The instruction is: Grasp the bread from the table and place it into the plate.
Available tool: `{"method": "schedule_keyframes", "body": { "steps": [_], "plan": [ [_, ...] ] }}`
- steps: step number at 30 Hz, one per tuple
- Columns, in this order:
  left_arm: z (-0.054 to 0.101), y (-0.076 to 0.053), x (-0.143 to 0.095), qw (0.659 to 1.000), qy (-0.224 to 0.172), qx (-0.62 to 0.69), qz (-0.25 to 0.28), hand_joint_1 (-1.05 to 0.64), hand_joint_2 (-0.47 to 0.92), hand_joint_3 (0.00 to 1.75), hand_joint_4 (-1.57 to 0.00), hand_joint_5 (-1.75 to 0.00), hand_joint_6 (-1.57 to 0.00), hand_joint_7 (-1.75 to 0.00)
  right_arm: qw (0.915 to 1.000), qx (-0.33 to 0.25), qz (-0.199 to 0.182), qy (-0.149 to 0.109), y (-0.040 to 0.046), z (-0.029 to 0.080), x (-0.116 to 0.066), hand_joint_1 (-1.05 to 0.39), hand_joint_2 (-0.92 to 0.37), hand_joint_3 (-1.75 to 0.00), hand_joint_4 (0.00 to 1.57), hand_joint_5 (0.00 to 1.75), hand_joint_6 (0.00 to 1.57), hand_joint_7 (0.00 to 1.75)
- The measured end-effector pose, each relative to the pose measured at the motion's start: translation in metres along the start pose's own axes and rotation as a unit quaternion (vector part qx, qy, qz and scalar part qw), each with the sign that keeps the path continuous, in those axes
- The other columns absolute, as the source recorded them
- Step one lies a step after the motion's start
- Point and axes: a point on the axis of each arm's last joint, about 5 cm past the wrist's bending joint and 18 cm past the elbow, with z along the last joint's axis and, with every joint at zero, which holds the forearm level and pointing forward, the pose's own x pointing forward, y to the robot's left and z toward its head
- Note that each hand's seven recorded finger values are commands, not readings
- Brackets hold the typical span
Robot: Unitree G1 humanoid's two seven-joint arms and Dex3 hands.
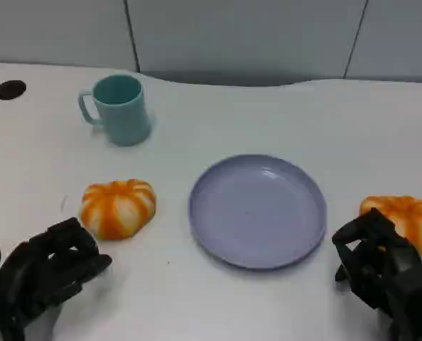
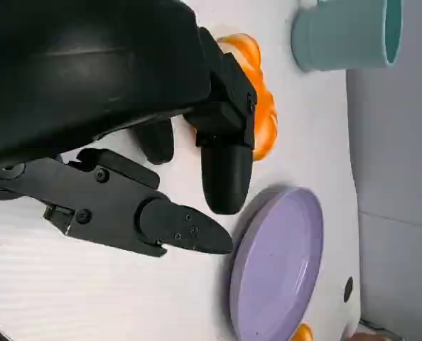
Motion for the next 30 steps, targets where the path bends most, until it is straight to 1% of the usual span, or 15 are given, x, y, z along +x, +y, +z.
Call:
{"method": "schedule_keyframes", "body": {
  "steps": [16,25,26,28,30],
  "plan": [
    [0.0,0.0002,0.0007,1.0,0.0,-0.001,0.0,-0.38,0.92,0.04,-0.7,-1.75,-0.56,-1.75,1.0,0.0,0.0,-0.002,0.0,0.0007,0.0003,-0.31,-0.92,-0.41,0.66,1.75,0.4,1.7],
    [-0.0007,0.0004,0.0006,1.0,-0.003,0.0,0.001,-0.39,0.92,0.05,-0.7,-1.75,-0.55,-1.75,1.0,-0.004,-0.001,0.006,0.0002,0.0007,0.0006,-0.31,-0.92,-0.4,0.65,1.75,0.4,1.69],
    [-0.0007,0.0004,0.0005,1.0,-0.004,0.002,0.001,-0.39,0.92,0.05,-0.7,-1.75,-0.54,-1.75,1.0,-0.004,-0.001,0.006,0.0002,0.0007,0.0006,-0.31,-0.92,-0.4,0.65,1.75,0.4,1.69],
    [-0.0009,0.0001,0.0,1.0,-0.007,0.013,0.002,-0.4,0.91,0.04,-0.67,-1.75,-0.46,-1.75,1.0,-0.004,0.0,0.006,0.0005,0.0006,0.0006,-0.31,-0.92,-0.41,0.65,1.75,0.4,1.69],
    [-0.0019,-0.0019,-0.0023,0.999,-0.016,0.042,0.017,-0.41,0.91,0.03,-0.57,-1.75,-0.37,-1.72,1.0,-0.004,0.0,0.006,0.0009,0.0004,0.0005,-0.32,-0.92,-0.41,0.65,1.75,0.4,1.7]
  ]
}}
